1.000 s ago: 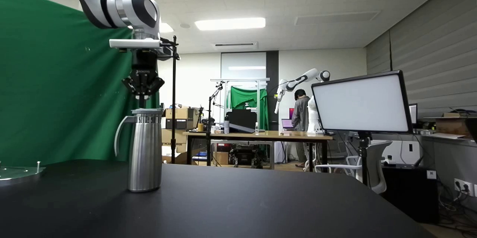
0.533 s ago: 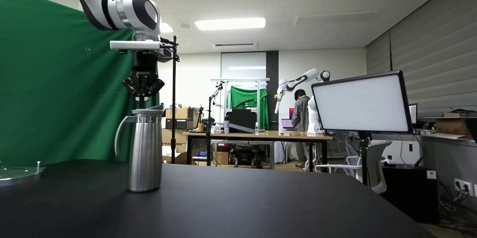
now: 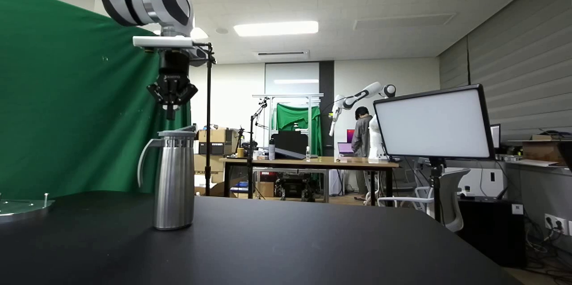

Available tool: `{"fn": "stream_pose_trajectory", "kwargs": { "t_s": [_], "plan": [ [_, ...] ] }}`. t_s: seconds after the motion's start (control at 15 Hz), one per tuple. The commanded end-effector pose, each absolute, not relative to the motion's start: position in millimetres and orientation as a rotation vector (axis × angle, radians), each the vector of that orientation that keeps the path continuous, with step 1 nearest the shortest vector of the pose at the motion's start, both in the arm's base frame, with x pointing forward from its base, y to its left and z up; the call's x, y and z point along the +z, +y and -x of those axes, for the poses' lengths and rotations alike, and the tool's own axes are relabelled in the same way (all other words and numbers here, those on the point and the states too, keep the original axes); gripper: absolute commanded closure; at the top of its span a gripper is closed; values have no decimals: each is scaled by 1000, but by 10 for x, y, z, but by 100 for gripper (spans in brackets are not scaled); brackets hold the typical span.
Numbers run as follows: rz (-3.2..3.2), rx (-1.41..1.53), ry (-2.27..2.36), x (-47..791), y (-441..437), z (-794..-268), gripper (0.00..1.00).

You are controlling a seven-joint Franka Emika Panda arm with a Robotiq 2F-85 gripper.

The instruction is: Press the button atop the flask

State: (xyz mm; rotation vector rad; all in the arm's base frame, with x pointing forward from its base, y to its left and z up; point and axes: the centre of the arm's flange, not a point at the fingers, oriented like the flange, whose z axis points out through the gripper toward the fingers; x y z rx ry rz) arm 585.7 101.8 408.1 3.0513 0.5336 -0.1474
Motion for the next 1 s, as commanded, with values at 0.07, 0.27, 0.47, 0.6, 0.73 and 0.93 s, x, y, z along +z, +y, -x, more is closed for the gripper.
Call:
{"fn": "stream_pose_trajectory", "kwargs": {
  "t_s": [0.07, 0.27, 0.47, 0.6, 0.73, 0.93],
  "plan": [
    [-3044, -167, 520, 4461, 958, -5764, 69],
    [-3046, -178, 513, 4544, 917, -5689, 46],
    [-3051, -192, 507, 4578, 880, -5643, 27],
    [-3049, -202, 507, 4584, 869, -5623, 15],
    [-3053, -224, 499, 4580, 866, -5608, 2],
    [-3043, -228, 505, 4503, 904, -5649, 5]
  ]
}}
